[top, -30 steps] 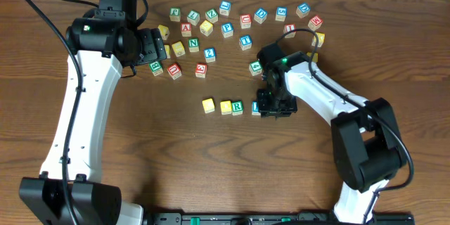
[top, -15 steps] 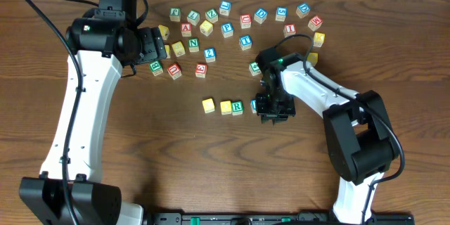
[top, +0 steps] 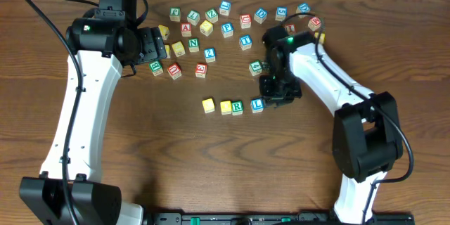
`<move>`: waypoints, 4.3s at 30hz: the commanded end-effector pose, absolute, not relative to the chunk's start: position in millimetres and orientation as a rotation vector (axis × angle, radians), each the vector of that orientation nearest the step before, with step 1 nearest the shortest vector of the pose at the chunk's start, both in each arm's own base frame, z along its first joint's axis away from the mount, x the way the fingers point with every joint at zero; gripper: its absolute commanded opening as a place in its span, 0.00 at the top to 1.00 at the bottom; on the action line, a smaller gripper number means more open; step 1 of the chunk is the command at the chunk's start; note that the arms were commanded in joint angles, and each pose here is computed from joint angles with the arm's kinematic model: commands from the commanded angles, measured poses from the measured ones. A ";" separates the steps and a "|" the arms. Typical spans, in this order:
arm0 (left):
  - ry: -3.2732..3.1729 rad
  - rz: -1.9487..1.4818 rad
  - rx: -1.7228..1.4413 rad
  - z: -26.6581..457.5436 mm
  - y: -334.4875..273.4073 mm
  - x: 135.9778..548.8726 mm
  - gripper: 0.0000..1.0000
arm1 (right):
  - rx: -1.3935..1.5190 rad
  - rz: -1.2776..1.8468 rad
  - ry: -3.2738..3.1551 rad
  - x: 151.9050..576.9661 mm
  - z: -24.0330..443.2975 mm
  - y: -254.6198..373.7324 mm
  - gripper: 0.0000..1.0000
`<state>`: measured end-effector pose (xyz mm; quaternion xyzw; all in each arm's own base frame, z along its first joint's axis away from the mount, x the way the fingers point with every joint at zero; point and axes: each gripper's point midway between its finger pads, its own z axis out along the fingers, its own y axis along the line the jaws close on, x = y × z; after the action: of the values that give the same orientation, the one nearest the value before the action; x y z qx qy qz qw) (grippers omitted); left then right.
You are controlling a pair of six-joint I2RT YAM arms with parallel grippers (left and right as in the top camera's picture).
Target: Spell out CORL
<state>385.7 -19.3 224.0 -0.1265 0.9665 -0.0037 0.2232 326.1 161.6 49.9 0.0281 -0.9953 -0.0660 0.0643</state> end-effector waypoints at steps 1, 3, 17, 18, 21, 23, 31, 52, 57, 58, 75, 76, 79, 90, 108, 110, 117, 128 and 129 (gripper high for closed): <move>2.679 -0.001 -0.355 220.0 -19.2 385.6 0.09 | 0.082 -0.147 -3.031 335.0 44.2 147.7 0.71; 2.678 -0.002 -0.355 220.0 -19.3 385.8 0.09 | 0.078 -0.141 -3.019 331.8 35.9 145.9 0.71; 2.669 -0.004 -0.355 221.0 -19.3 387.8 0.09 | 0.067 -0.235 -3.003 324.0 8.4 161.5 0.72; 2.668 -0.004 -0.354 221.1 -19.3 388.0 0.09 | 0.073 -0.258 -3.000 323.4 8.1 165.4 0.72; 2.666 -0.005 -0.354 221.3 -19.4 388.5 0.09 | 0.110 -0.315 -2.998 320.8 8.0 180.8 0.72; 2.666 -0.005 -0.354 221.3 -19.3 388.4 0.09 | 0.106 -0.316 -3.001 320.2 7.9 184.6 0.72; 2.666 -0.005 -0.354 221.3 -19.5 388.4 0.09 | 0.147 -0.344 -3.027 323.1 7.9 198.4 0.73; 2.661 -0.007 -0.354 221.7 -19.6 389.6 0.09 | 0.043 -0.354 -3.126 351.9 6.0 190.3 0.69; 2.680 -0.001 -0.355 213.4 -19.4 386.9 0.09 | 0.046 -0.377 -3.131 354.0 6.3 193.1 0.69; 2.685 0.000 -0.356 211.3 -19.4 386.2 0.09 | 0.047 -0.377 -3.131 353.9 6.3 193.2 0.69; 2.744 0.004 -0.432 179.2 -19.0 375.1 0.09 | 0.086 -0.389 -3.135 348.2 6.5 210.7 0.69; 2.756 -0.002 -0.427 174.0 -20.8 373.3 0.09 | 0.087 -0.388 -3.136 348.3 6.5 210.6 0.69; 2.788 0.000 -0.402 158.2 -27.6 367.4 0.09 | 0.087 -0.391 -3.139 349.3 6.6 210.9 0.69; 2.872 -0.007 -0.288 120.8 -56.6 347.3 0.20 | 0.036 -0.352 -3.157 352.3 5.7 206.4 0.69; 2.953 -0.127 -0.273 89.3 -70.6 327.5 0.39 | -0.022 -0.253 -3.216 361.7 3.6 197.2 0.43; 2.950 -0.128 -0.279 84.7 -70.5 327.1 0.40 | -0.019 -0.249 -3.218 361.4 3.2 197.5 0.39; 2.946 -0.132 -0.325 80.0 -70.4 326.2 0.40 | -0.017 -0.252 -3.220 361.7 3.2 198.2 0.19; 2.952 -0.134 -0.331 78.1 -75.5 323.5 0.40 | -0.017 -0.251 -3.220 361.7 3.2 198.2 0.17; 2.951 -0.135 -0.326 78.0 -76.5 323.4 0.40 | -0.017 -0.251 -3.220 361.7 3.2 198.2 0.17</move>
<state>327.7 -71.0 83.1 -0.1132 0.9882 -0.0437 0.0932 365.2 197.5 7.1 -0.0060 -0.9953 -0.0849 -0.0469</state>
